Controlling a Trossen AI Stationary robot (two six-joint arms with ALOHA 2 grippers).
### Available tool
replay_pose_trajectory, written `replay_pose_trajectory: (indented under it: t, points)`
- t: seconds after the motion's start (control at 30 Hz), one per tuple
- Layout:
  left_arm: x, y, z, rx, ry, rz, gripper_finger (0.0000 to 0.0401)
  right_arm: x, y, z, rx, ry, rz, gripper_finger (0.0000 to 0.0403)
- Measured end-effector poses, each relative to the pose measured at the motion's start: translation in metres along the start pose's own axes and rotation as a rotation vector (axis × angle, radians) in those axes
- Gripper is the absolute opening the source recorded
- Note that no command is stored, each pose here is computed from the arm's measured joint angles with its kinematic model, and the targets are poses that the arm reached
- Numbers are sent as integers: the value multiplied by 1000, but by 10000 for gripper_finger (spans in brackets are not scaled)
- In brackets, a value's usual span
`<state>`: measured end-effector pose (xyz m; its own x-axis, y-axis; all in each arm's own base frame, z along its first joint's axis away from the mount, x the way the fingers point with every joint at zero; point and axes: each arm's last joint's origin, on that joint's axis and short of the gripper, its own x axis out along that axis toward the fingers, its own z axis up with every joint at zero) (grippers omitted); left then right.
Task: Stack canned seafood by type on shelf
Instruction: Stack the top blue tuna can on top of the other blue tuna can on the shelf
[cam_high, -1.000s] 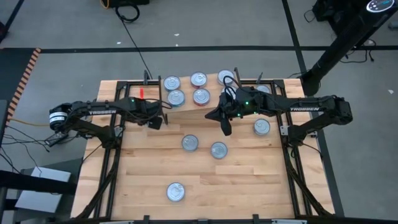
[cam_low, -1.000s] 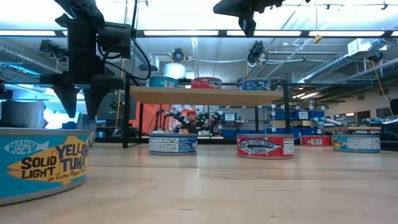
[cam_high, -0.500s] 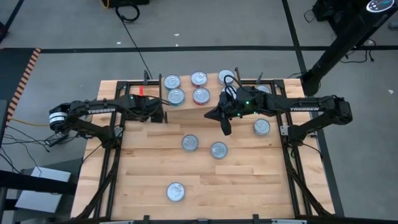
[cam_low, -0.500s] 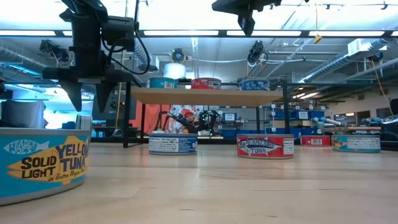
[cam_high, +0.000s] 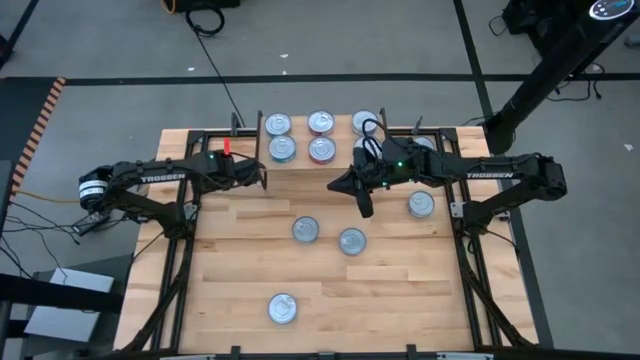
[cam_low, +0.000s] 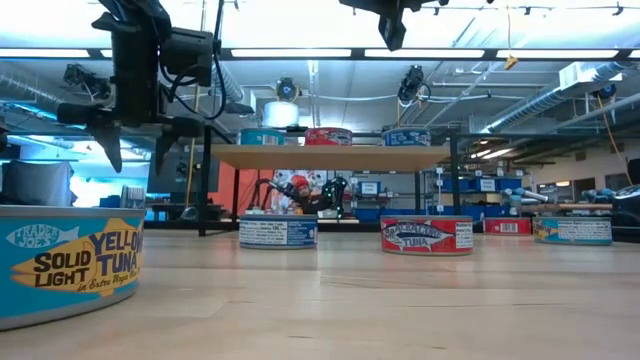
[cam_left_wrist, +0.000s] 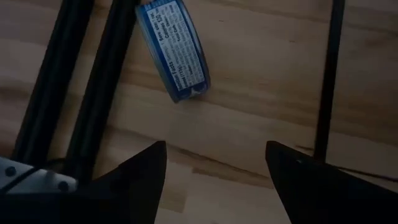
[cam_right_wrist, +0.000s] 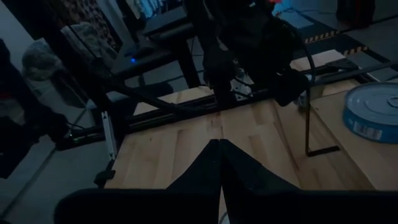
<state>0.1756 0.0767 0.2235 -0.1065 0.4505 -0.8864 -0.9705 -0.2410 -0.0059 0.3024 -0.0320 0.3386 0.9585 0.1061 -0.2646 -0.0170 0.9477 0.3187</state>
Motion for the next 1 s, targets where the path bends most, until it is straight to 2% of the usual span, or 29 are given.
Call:
replay_pose_trajectory:
  t: [0.13, 0.37, 0.53, 0.7, 1.0]
  points:
    - [-4, -2, -3, -15, 9, -31, 278, 0, 0, 0, 15, -1, 8, 18]
    - [-28, -9, -3, -4, -4, -102, 278, 0, 0, 0, 16, 5, 26, 17]
    - [-40, -3, 3, -24, -62, -43, 278, -1, -2, 1, 17, 3, 21, 19]
    - [-36, 2, 5, -60, -69, 13, 278, -1, -4, 1, 12, 6, 32, 18]
    - [-26, -2, 0, -145, -19, -24, 278, -4, -12, 4, 7, 13, 68, 20]
